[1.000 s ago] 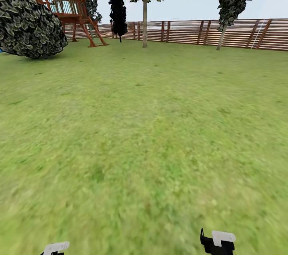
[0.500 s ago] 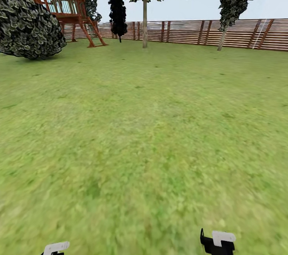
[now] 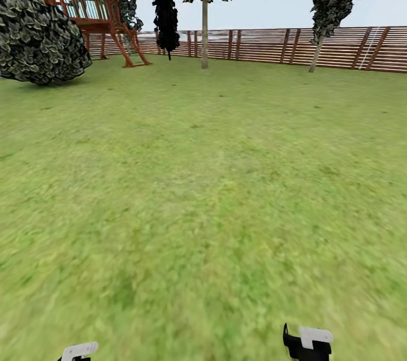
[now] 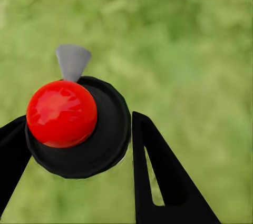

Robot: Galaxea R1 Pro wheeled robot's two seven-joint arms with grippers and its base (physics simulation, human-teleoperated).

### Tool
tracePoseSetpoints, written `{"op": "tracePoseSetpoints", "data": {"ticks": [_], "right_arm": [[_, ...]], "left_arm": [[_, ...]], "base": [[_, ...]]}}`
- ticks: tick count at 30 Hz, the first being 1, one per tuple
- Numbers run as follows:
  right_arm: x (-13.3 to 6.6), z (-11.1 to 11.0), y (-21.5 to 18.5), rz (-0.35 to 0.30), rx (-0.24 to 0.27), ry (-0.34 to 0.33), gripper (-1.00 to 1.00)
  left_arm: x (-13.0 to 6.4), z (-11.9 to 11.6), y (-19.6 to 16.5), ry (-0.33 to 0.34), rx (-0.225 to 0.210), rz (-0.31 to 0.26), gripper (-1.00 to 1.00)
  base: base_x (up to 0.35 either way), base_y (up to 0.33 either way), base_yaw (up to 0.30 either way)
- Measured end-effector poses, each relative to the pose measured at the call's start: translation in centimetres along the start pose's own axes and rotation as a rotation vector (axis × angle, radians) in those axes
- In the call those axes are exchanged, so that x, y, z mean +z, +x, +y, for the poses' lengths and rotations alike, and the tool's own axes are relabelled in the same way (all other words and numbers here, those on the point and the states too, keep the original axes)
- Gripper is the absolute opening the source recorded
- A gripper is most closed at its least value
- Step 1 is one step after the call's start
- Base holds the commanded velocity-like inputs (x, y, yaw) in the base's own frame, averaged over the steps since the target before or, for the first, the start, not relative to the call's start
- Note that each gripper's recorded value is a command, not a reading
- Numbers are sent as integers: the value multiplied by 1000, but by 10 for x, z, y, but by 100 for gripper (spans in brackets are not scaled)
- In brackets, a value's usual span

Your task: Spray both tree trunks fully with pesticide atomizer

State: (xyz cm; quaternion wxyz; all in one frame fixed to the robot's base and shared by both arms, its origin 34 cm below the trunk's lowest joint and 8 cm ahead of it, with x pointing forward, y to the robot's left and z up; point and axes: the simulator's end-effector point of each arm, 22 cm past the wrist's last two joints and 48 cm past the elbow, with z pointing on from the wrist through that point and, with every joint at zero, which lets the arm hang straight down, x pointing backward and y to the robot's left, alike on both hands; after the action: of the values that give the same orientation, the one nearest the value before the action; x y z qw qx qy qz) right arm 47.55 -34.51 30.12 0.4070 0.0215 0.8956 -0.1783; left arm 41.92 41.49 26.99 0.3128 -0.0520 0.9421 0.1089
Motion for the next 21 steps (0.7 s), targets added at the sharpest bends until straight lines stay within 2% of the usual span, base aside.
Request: {"op": "tracePoseSetpoints", "data": {"ticks": [21], "right_arm": [[0,0,0,0,0,0,100]], "left_arm": [[0,0,0,0,0,0,-100]], "base": [[338,0,0]]}}
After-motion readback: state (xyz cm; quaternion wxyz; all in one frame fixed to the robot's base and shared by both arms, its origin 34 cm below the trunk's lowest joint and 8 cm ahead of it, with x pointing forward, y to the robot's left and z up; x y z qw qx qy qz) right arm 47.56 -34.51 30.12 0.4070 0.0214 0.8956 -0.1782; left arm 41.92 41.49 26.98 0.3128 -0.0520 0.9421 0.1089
